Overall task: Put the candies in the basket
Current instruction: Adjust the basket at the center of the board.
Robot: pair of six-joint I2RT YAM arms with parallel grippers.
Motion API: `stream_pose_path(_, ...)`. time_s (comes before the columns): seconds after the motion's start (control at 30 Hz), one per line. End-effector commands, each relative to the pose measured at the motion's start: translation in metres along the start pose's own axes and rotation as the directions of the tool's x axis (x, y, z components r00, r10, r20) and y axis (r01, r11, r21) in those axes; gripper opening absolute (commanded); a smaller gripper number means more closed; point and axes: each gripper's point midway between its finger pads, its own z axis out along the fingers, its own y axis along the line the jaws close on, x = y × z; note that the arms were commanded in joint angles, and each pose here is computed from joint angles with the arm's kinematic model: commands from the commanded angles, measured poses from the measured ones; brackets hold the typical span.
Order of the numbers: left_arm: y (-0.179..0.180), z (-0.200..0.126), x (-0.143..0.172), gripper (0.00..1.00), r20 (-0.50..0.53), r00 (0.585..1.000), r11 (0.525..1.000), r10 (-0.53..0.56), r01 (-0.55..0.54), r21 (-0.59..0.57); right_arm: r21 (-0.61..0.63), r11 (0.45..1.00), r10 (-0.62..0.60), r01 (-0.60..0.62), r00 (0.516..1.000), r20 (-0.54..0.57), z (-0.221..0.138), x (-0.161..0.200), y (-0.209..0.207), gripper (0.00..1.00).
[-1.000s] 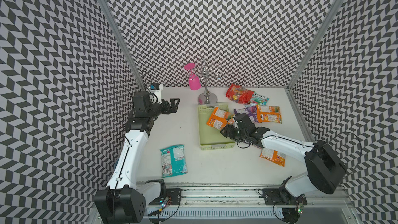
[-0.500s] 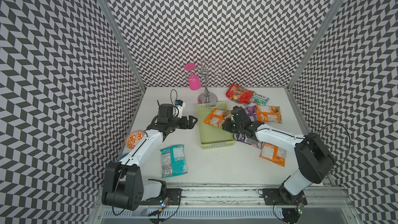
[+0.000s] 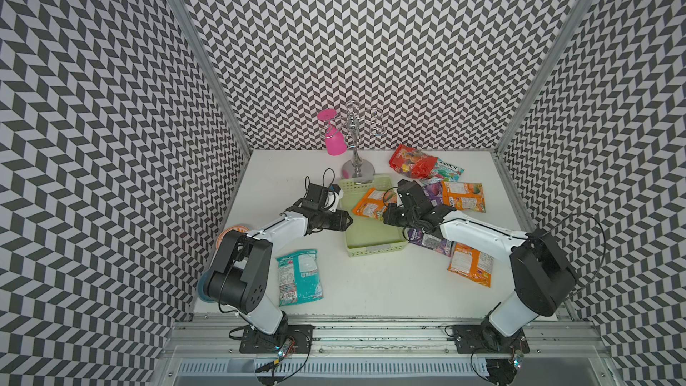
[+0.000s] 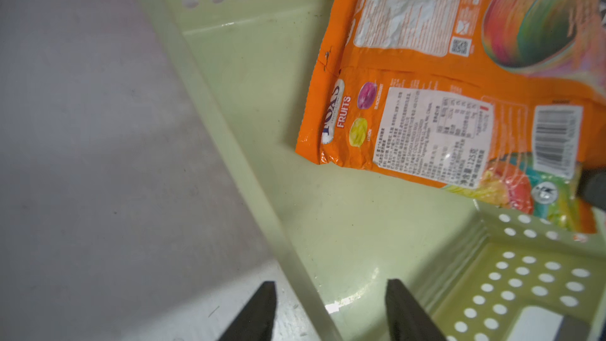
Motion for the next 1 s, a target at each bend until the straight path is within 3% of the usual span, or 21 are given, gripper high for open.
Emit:
stream_pose_path(0.0,0.000,-0.008,-0.015,0.35,0.042,0.998,0.998,0.053,-0.051,-0.039,-0.012,0.994,-0.105,0.105,0.994,-0.031,-0.007,0.000,0.012,0.00)
stream_pose_path(0.13,-0.001,-0.013,-0.016,0.15,0.053,0.996,0.997,0.071,-0.068,-0.047,0.055,0.981,-0.185,0.188,0.981,-0.058,-0.011,-0.002,0.003,0.00)
stream_pose_path(0.2,-0.003,-0.015,-0.018,0.10,0.058,0.996,0.997,0.072,-0.069,-0.046,0.095,0.969,-0.221,0.226,0.973,-0.066,-0.014,-0.007,-0.001,0.00)
stream_pose_path(0.4,-0.009,-0.021,-0.019,0.12,0.071,0.996,0.998,0.057,-0.055,-0.034,0.162,0.963,-0.206,0.217,0.975,-0.079,-0.005,-0.011,-0.018,0.00)
stream_pose_path(0.63,-0.032,-0.029,-0.015,0.19,0.079,0.997,0.998,-0.009,0.005,0.060,0.189,0.970,-0.133,0.154,0.984,-0.116,0.020,0.016,-0.037,0.00)
stream_pose_path(0.77,-0.033,-0.022,-0.002,0.19,0.055,0.998,0.997,-0.012,0.008,0.079,0.234,0.953,-0.177,0.195,0.980,-0.094,0.031,0.000,-0.039,0.00)
stream_pose_path(0.97,-0.018,-0.011,0.008,0.10,0.028,1.000,1.000,0.003,-0.004,0.020,0.325,0.908,-0.251,0.264,0.965,-0.081,0.045,-0.032,-0.036,0.00)
